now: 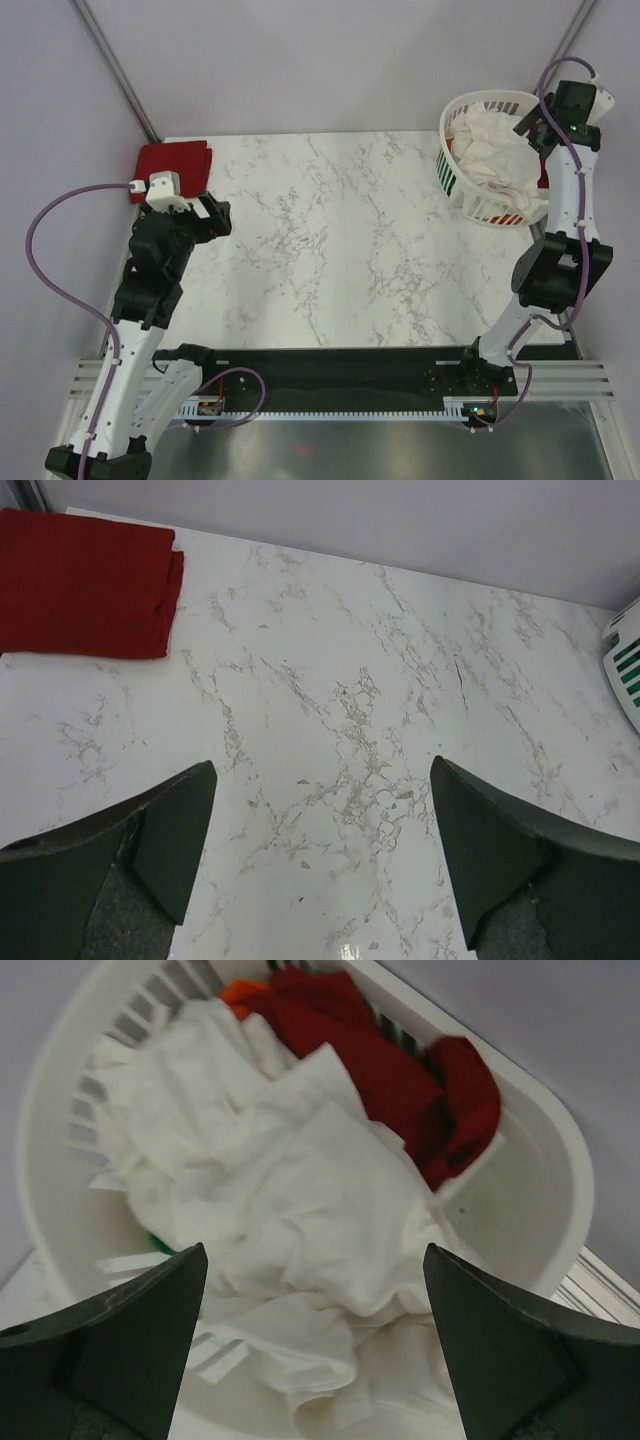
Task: Fold and stack the t-shirts
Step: Grab the tshirt from the pile, then move the tshirt to the center of the board, then flatten the tshirt out
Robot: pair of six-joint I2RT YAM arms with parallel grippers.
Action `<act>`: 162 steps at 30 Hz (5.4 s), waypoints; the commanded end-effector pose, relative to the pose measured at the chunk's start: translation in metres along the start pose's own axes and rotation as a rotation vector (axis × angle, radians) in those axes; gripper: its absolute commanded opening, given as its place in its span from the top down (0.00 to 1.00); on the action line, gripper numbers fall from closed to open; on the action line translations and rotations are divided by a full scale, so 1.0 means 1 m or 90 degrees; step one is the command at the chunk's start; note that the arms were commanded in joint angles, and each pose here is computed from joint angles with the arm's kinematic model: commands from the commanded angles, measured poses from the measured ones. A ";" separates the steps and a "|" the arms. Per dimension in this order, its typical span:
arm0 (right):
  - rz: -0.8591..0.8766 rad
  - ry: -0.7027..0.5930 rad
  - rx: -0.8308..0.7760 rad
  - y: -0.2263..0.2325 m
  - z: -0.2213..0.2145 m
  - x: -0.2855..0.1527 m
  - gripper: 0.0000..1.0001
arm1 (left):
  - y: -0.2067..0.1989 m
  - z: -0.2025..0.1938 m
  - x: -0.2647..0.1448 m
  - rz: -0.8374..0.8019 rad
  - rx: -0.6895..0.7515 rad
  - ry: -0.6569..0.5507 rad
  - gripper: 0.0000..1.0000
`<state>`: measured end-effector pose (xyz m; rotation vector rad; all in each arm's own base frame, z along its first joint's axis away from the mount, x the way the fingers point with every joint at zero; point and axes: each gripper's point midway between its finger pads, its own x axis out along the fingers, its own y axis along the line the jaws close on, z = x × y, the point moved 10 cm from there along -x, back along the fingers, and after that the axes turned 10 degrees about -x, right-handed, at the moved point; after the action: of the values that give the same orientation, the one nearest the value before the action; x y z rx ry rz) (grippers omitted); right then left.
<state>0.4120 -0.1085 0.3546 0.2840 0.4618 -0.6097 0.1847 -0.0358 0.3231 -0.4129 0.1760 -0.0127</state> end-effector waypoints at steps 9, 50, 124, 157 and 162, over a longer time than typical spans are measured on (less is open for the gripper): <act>0.086 0.204 -0.010 -0.007 -0.072 0.021 0.04 | -0.004 0.000 -0.002 -0.005 0.032 -0.011 0.05; 0.395 -0.024 -0.183 0.072 -0.078 -0.219 0.02 | -0.006 -0.013 0.011 -0.003 0.052 0.039 0.09; 0.432 0.250 -0.483 0.276 -0.298 -0.096 0.21 | 0.082 -0.065 0.019 0.338 -0.175 0.293 0.98; 0.277 0.073 -0.538 0.276 -0.245 -0.121 1.00 | 0.083 -0.067 0.020 0.335 -0.173 0.301 0.98; 0.238 -0.004 -0.476 0.232 -0.177 -0.156 1.00 | 0.084 -0.065 0.019 0.341 -0.171 0.288 0.98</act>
<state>0.3995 0.2522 0.2337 -0.3816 0.7422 0.0724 0.1884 0.0112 0.2244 -0.6472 0.7677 0.4693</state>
